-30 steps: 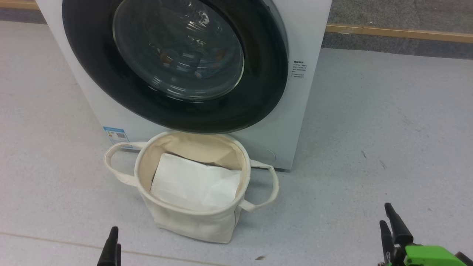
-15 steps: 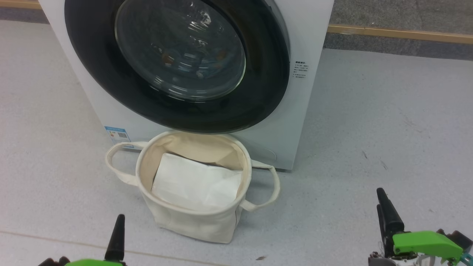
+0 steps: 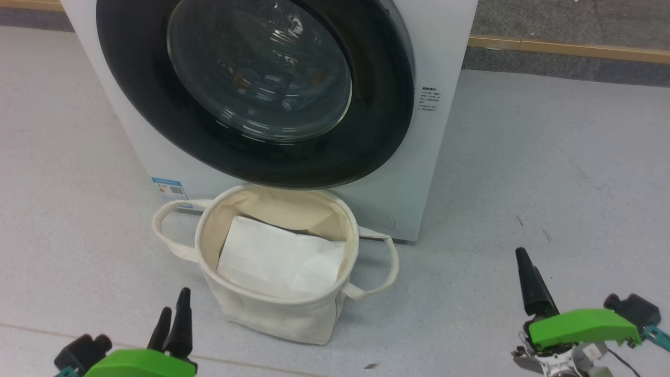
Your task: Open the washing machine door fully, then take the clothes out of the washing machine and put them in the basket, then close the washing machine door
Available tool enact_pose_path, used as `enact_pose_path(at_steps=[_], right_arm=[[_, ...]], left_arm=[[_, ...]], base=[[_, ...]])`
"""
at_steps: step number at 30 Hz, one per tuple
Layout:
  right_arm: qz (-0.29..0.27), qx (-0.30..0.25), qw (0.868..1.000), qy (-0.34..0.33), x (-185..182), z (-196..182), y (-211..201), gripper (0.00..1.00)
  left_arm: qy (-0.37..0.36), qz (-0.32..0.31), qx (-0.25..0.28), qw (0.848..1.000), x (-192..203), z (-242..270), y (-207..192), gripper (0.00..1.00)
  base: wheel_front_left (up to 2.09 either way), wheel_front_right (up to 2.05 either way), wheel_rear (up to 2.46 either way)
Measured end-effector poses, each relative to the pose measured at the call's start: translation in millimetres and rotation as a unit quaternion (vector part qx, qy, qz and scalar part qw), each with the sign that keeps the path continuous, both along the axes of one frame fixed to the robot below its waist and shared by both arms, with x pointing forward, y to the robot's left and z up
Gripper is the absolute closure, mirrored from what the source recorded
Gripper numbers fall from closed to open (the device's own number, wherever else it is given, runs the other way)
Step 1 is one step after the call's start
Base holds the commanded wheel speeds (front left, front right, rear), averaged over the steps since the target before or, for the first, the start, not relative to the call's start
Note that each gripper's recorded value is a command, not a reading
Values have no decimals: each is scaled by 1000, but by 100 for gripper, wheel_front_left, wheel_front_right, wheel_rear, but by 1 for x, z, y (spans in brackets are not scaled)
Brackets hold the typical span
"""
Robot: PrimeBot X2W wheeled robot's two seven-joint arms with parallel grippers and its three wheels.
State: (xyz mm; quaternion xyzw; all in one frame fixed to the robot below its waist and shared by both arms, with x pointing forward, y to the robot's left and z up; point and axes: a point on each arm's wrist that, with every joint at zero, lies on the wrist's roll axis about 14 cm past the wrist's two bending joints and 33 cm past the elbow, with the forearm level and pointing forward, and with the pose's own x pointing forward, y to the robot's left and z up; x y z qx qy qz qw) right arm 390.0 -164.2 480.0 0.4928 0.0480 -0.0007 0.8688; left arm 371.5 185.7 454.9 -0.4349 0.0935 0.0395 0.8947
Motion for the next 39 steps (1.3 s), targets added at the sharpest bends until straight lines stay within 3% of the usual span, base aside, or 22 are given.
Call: enact_pose_path(at_steps=[19,39], right_arm=[[34,-143,988,-49,11,22,18,0],[58,-266,956,-113,18,49,38,0]], left_arm=[[-39,-34,145,988,12,22,-7,0],[-95,-56,286,952,21,49,-13,0]], base=[[0,0,0],[0,0,0]])
